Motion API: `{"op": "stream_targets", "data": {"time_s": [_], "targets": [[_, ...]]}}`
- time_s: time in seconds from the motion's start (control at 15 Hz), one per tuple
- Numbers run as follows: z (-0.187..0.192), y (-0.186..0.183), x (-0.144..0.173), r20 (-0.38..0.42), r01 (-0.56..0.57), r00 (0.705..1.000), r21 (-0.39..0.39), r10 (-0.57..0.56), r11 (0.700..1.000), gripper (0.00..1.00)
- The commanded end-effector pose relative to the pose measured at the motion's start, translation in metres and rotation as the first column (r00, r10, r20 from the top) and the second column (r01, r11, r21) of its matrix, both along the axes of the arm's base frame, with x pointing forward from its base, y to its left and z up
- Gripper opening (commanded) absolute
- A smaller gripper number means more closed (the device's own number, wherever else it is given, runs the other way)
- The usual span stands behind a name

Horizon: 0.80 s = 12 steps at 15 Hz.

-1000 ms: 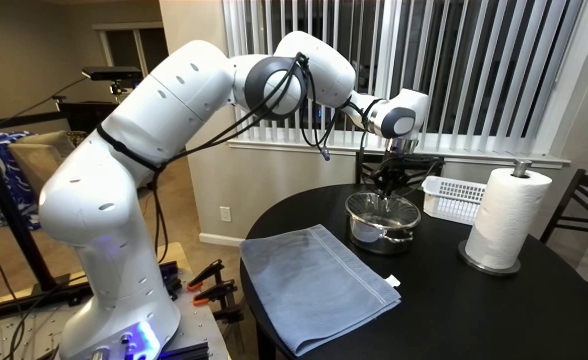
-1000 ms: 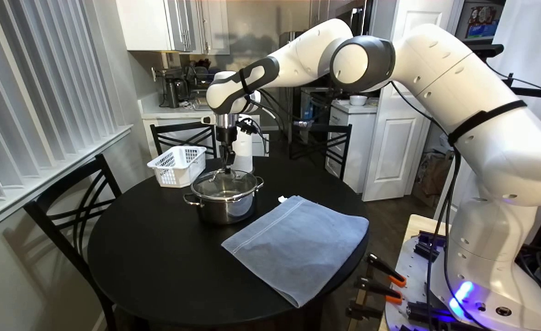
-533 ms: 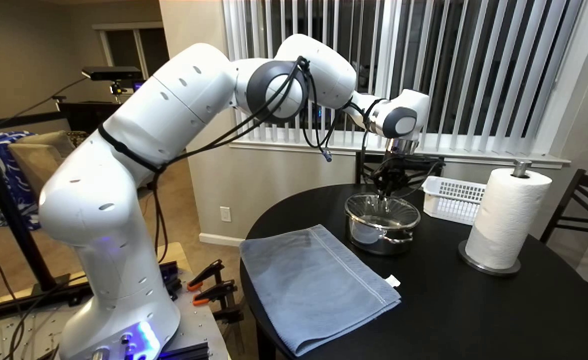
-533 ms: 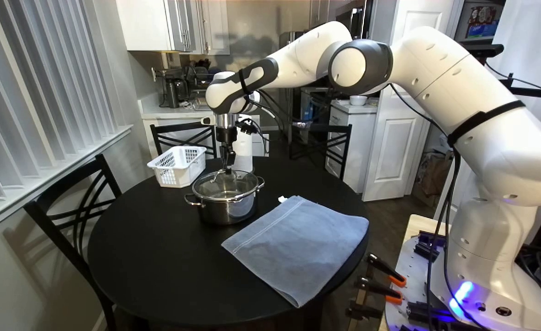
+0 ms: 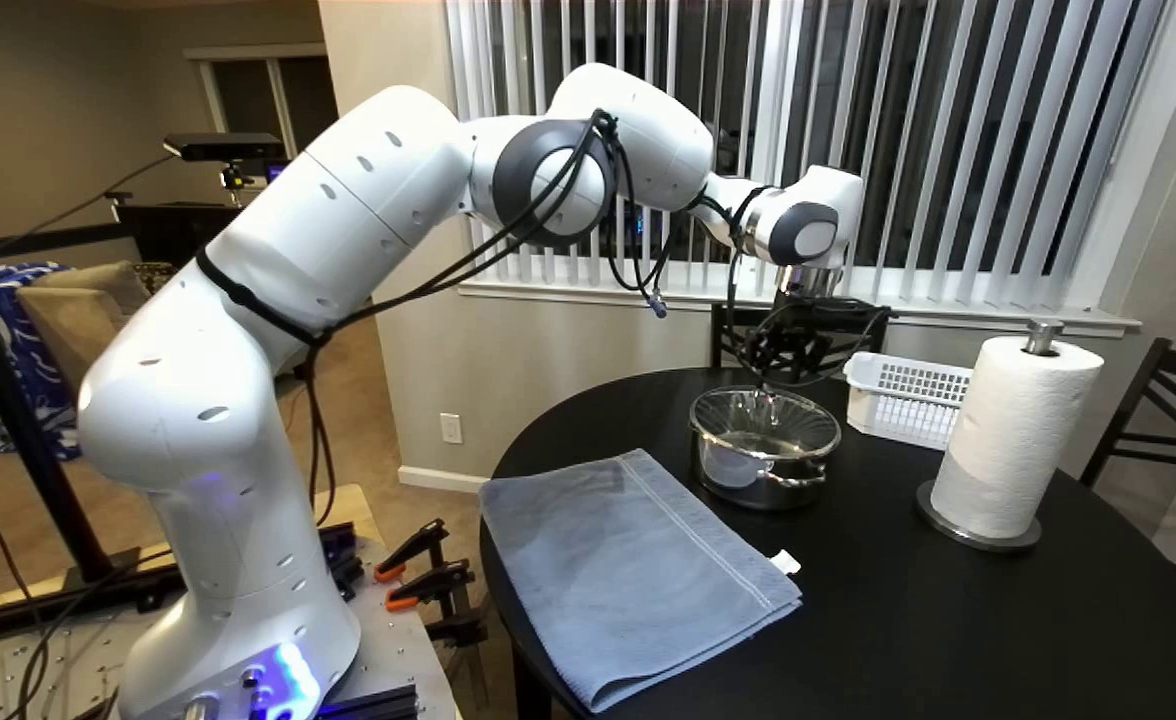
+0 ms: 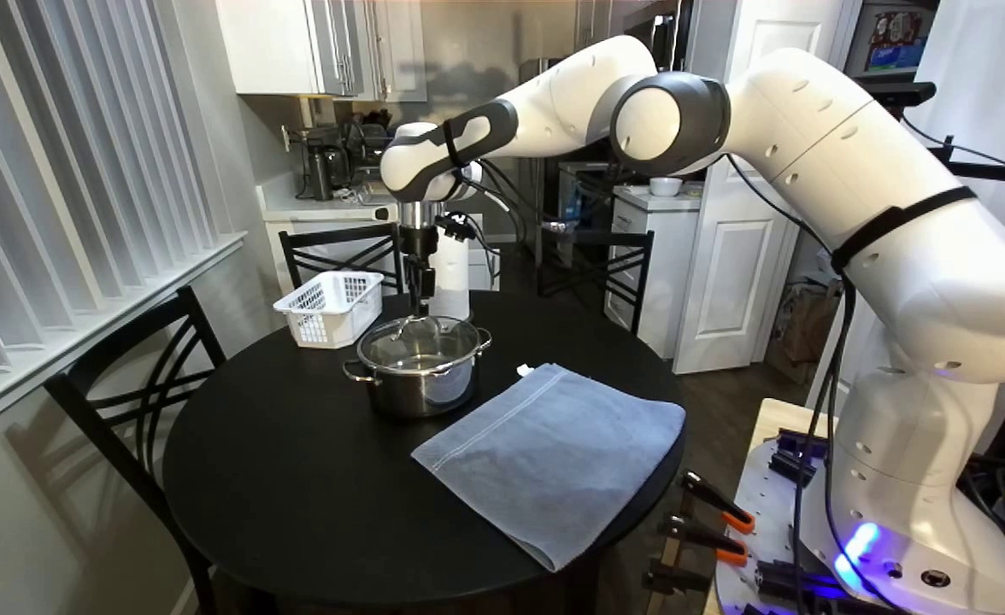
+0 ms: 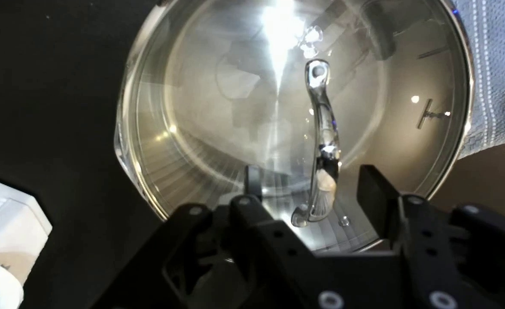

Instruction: Place the lid on the pot

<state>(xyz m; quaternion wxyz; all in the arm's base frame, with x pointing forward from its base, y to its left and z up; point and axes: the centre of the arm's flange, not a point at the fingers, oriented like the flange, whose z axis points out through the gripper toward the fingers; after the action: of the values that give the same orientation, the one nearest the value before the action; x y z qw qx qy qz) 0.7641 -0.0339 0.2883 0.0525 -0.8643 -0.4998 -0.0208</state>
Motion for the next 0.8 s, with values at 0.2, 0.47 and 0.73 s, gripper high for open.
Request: {"op": "stream_targets", "data": {"time_s": [0.2,0.47,0.73], "targets": [[0.013,-0.008,-0.051,0.005,0.005,1.0,-0.044,-0.005,0.999,1.0],[0.009,-0.008,-0.028,-0.006,0.01,1.0,-0.023,-0.01,1.0,1.0],[0.009,-0.008,-0.031,-0.007,0.009,1.0,-0.025,-0.009,1.0,1.0]]}}
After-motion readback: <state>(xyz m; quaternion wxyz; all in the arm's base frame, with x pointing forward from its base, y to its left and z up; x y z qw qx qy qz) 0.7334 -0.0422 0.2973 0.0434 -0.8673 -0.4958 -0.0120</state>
